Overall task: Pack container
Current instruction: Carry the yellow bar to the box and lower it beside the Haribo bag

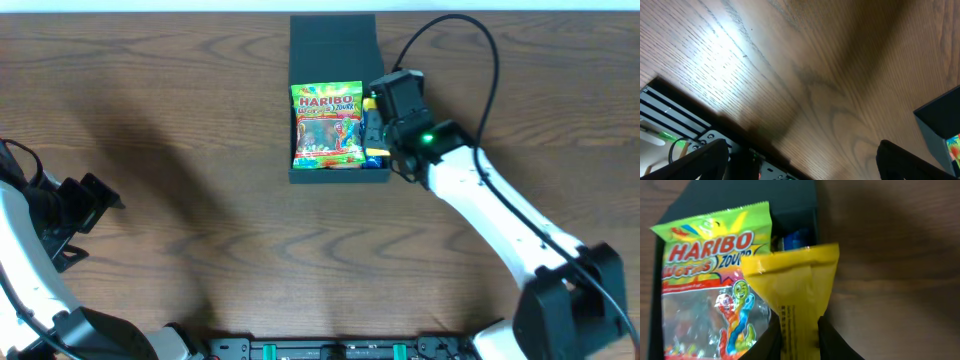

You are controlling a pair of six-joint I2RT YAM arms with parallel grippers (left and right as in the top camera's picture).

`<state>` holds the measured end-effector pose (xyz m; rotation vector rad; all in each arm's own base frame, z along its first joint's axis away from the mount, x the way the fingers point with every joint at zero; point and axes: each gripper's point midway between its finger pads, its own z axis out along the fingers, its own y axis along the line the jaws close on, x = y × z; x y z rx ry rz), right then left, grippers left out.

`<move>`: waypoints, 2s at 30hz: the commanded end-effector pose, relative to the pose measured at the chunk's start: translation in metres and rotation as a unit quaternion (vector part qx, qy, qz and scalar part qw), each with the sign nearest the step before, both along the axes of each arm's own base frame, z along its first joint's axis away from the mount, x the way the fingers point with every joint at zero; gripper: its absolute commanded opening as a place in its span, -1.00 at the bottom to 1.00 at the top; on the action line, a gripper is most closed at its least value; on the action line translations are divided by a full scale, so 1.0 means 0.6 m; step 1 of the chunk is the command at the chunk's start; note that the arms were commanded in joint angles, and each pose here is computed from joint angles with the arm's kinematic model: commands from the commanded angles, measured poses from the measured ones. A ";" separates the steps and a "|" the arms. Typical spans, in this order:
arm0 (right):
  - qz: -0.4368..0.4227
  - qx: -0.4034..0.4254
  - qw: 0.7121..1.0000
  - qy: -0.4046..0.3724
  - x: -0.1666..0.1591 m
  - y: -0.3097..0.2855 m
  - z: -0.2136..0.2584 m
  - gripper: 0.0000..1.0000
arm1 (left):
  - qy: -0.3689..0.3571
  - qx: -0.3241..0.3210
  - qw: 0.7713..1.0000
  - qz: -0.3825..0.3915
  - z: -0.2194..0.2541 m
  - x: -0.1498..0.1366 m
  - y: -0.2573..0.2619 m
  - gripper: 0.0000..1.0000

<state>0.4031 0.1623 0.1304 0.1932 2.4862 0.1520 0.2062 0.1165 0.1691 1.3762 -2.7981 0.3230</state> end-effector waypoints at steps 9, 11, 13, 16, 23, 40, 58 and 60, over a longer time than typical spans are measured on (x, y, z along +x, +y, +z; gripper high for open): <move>-0.022 -0.033 0.998 0.039 0.001 -0.002 -0.087 -0.58 | -0.003 0.005 1.000 0.002 0.005 0.000 0.004 0.90; -0.021 -0.034 0.999 0.037 0.002 -0.002 -0.086 -0.59 | -0.003 0.005 1.000 0.002 0.005 0.000 0.004 0.90; -0.021 -0.034 0.998 0.038 0.001 -0.003 -0.088 -0.61 | -0.003 0.005 1.000 0.002 0.005 0.000 0.004 0.90; -0.021 -0.033 0.999 0.036 -0.002 -0.004 -0.099 -0.62 | -0.003 0.005 1.000 0.002 0.005 0.000 0.004 0.91; -0.008 -0.014 1.000 0.021 -0.005 0.004 -0.130 -0.54 | -0.003 0.005 1.000 0.002 0.005 0.000 0.004 0.91; 0.035 0.014 0.999 0.000 0.014 0.037 -0.131 -0.07 | -0.003 0.005 1.000 0.002 0.005 0.000 0.004 0.91; 0.061 0.029 0.994 -0.084 0.010 0.034 0.014 -0.17 | -0.003 0.005 1.000 0.002 0.005 0.000 0.004 0.91; 0.062 0.020 0.996 -0.065 -0.002 0.028 0.004 -0.65 | -0.003 0.005 1.000 0.002 0.005 0.000 0.004 0.91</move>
